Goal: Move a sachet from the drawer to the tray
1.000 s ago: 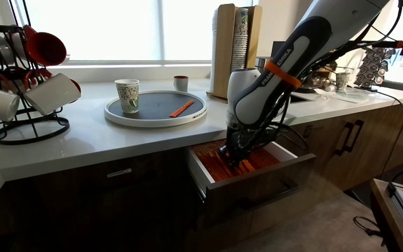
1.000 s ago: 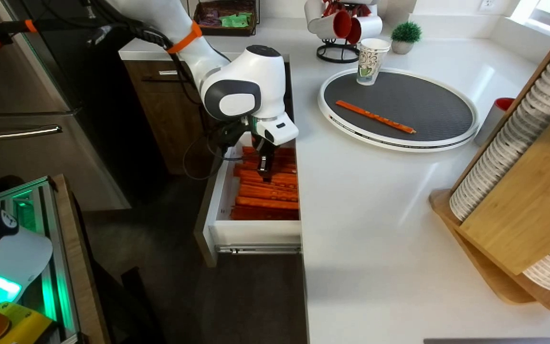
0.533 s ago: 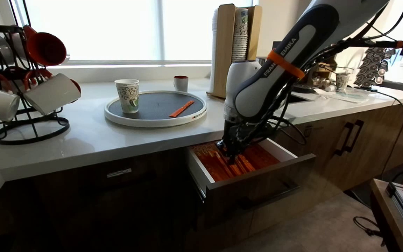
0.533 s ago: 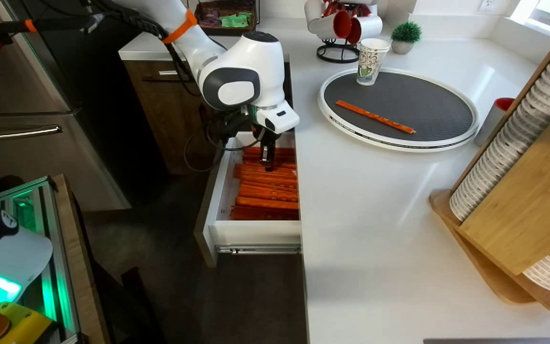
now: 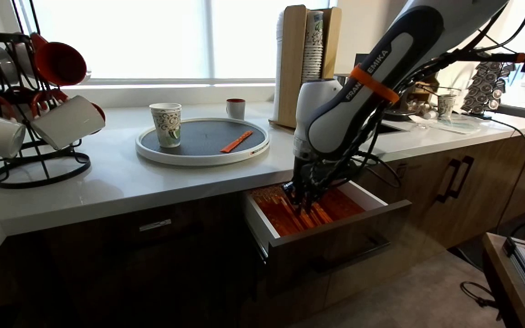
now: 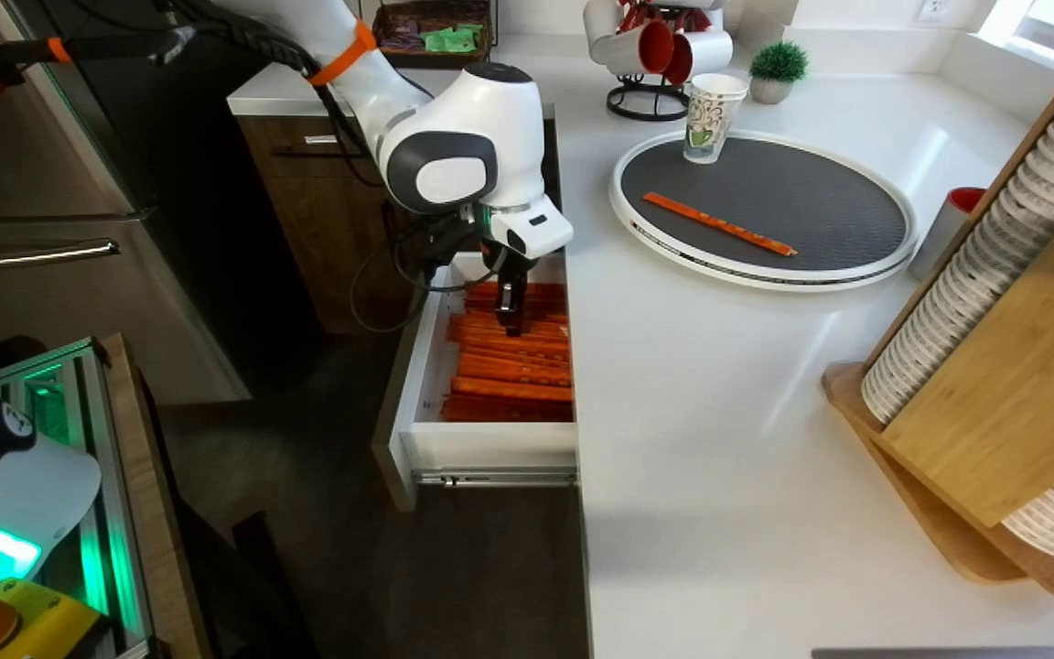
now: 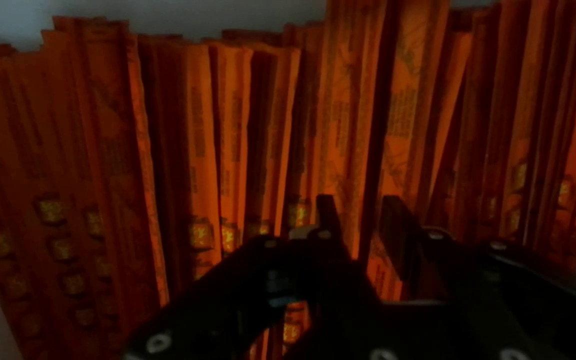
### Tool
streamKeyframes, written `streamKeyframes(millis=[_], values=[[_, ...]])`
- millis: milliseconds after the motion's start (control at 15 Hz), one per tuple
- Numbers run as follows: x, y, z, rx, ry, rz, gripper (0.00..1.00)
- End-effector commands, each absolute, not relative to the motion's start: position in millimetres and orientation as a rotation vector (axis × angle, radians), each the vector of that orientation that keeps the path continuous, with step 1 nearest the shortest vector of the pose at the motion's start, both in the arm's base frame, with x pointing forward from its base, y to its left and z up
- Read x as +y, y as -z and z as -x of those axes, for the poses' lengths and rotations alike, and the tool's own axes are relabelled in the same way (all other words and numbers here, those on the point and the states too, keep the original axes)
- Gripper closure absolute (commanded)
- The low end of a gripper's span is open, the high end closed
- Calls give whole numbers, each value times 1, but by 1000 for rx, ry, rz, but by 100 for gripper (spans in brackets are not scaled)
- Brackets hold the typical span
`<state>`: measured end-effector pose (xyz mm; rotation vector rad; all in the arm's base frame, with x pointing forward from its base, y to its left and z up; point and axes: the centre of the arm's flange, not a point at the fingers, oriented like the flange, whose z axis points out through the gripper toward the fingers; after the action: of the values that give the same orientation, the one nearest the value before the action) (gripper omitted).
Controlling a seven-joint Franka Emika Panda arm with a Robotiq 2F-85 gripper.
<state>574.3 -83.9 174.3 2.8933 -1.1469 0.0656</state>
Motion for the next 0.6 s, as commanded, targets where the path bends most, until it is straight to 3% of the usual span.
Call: streamKeyframes(millis=[0,333,467,533], values=[[-84,-167,-565,-1139,-62,-2876,66],[-86,-156,-563,-1143,-34,-2868,72],[-86,-152,-563,-1141,-25,-2866,72],[-86,-151,-563,-1140,-23,-2865,66]])
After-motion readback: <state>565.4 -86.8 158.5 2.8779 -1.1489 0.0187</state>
